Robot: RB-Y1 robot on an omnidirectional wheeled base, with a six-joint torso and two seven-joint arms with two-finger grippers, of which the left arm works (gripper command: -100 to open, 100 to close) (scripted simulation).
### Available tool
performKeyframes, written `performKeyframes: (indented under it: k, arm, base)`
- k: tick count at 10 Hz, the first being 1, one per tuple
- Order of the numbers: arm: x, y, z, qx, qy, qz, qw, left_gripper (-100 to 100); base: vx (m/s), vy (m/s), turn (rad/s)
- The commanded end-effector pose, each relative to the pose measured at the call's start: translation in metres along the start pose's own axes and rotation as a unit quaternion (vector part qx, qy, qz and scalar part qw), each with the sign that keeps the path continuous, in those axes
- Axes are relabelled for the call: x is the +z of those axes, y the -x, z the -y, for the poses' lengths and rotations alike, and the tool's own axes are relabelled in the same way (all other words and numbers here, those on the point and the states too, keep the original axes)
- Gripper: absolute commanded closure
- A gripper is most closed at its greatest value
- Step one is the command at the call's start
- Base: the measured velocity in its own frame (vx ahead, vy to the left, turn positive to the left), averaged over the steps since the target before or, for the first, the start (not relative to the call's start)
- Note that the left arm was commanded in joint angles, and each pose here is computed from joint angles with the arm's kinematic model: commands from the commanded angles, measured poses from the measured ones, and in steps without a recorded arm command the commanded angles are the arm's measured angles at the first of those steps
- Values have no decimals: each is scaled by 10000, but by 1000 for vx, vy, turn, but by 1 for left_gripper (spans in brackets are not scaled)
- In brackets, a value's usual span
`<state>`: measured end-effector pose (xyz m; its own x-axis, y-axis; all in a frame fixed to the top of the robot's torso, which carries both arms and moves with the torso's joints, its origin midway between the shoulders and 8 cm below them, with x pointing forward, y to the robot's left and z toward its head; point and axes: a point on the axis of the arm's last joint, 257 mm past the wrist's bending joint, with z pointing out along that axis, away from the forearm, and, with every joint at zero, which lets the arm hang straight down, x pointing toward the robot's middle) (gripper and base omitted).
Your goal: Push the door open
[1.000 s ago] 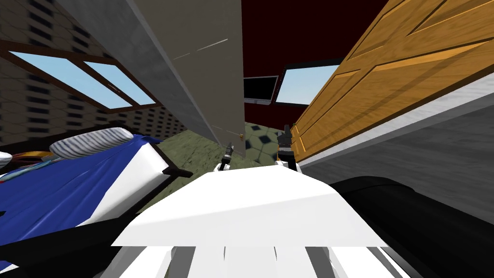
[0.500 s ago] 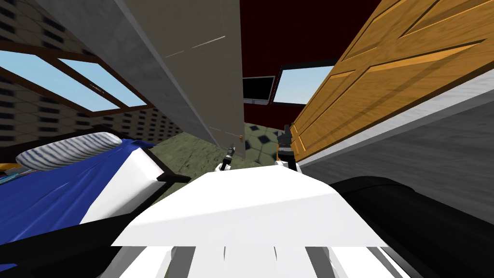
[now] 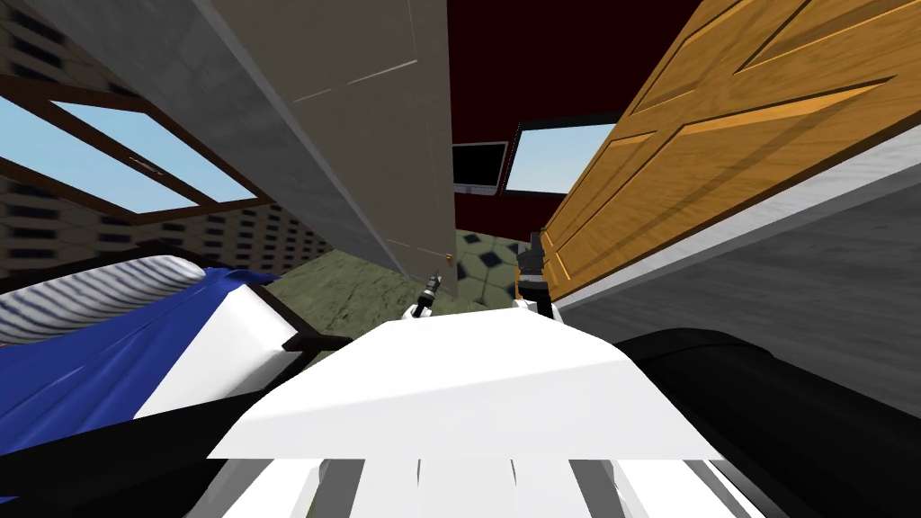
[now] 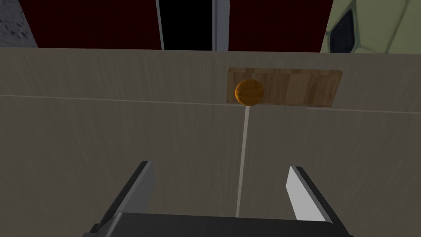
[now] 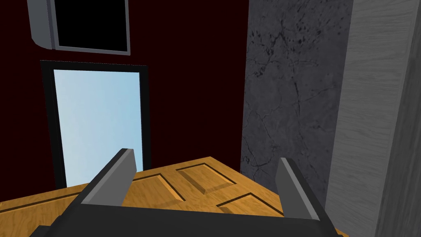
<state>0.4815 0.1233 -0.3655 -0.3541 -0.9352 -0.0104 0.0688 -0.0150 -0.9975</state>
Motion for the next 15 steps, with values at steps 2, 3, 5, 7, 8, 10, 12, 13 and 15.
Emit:
performKeyframes:
  k: [2,3,5,7,8,10,12,13,15]
  arm:
    - [-5,-87,-125,-29,169,-125,9998,-100]
    - [-5,-108,-152,-35,205,-152,9997,-100]
    - [-10,-170,-229,-53,308,-230,9992,-100]
    - [-27,-123,-224,-25,294,-189,9994,-100]
    - [-34,-110,-230,-16,299,-174,9994,-100]
    - [-45,-97,-238,-8,305,-149,9994,-100]
    - [-54,-97,-247,-14,308,-117,9995,-100]
    - [-56,-106,-251,-24,307,-104,9995,-100]
    - [-56,-136,-255,-55,302,-83,9995,-100]
  base:
    - [76,72,-105]
    - [59,54,-42]
    - [50,58,-79]
    - [54,-13,-23]
    - [160,-63,-36]
    - [158,-62,-23]
    - [218,-60,-31]
    - [191,-57,-27]
    - [163,-79,-24]
